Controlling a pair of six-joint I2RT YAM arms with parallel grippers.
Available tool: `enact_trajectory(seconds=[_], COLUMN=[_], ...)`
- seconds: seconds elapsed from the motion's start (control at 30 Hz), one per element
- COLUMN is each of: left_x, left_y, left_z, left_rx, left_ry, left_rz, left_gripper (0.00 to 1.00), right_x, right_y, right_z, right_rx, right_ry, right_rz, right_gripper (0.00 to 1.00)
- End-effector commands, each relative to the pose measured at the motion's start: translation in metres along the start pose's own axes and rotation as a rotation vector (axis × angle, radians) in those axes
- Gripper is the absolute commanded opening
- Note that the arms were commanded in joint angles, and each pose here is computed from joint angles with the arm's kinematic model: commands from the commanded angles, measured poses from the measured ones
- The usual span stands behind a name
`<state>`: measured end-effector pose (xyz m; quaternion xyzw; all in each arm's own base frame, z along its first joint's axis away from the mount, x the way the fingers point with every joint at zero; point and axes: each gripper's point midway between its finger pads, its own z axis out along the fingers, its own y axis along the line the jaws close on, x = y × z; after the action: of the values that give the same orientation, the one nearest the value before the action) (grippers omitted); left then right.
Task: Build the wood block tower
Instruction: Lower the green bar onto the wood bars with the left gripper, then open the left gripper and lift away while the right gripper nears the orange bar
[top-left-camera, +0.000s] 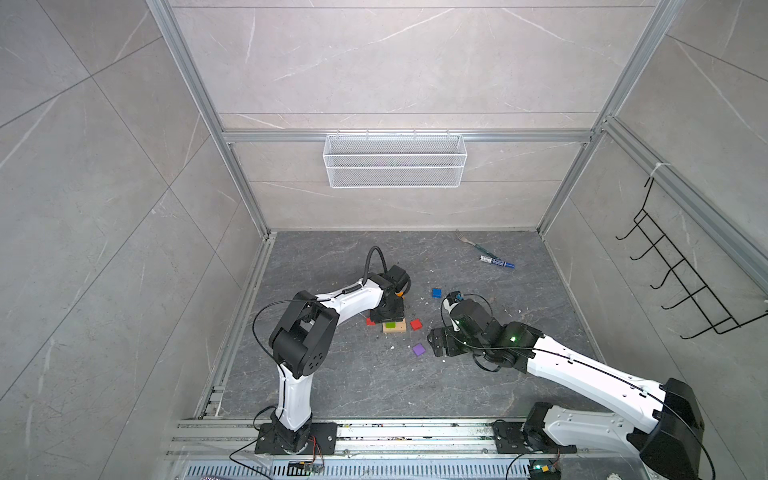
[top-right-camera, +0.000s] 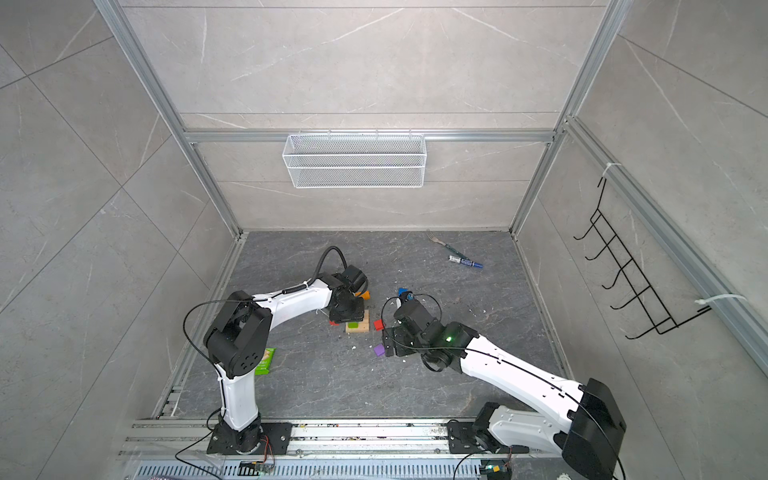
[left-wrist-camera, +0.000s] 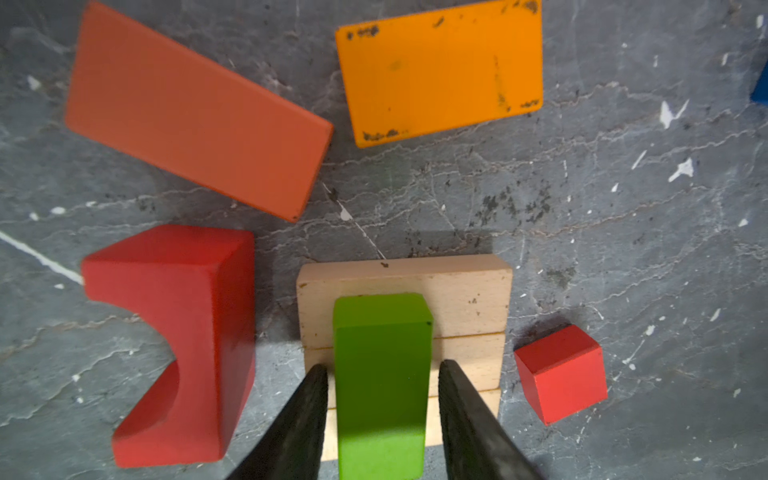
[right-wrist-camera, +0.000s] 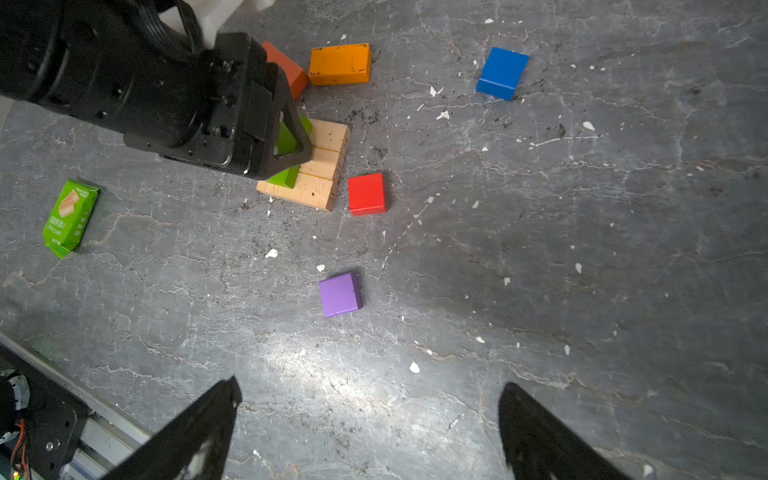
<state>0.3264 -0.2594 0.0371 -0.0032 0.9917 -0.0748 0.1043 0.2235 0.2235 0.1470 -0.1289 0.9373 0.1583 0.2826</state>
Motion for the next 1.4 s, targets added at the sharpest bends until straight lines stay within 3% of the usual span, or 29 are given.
enact_trajectory(seconds=[0.0,0.63,1.1,1.37], left_x=[-0.002,-0.018,-0.034,-0.020], left_y=[0.004,-0.007,-0.022,0.000], left_z=[0.001,-0.032,-0.082,-0.111], left_rx=[-0.010,0.033,0.122,0.102], left_ry=[-0.001,-0.067,-0.154,-0.203], left_rz=[-0.023,-0.021,0.004,0.000], left_gripper=[0.48,0.57,0.65,0.66], right_x=[-0.001,-0.005,-0.024,-0.052], right_y=[-0.002,0.000,-0.004,0.004], right_z=[0.001,-0.002,-0.012,0.003], right_rx=[0.015,0.000,0.053,0.074], right_ry=[0.006,-0.009,-0.065,-0.071], right_rz=[-0.018,-0.015,-0.054,-0.113], right_gripper=[0.99,0.99,1.00,0.97])
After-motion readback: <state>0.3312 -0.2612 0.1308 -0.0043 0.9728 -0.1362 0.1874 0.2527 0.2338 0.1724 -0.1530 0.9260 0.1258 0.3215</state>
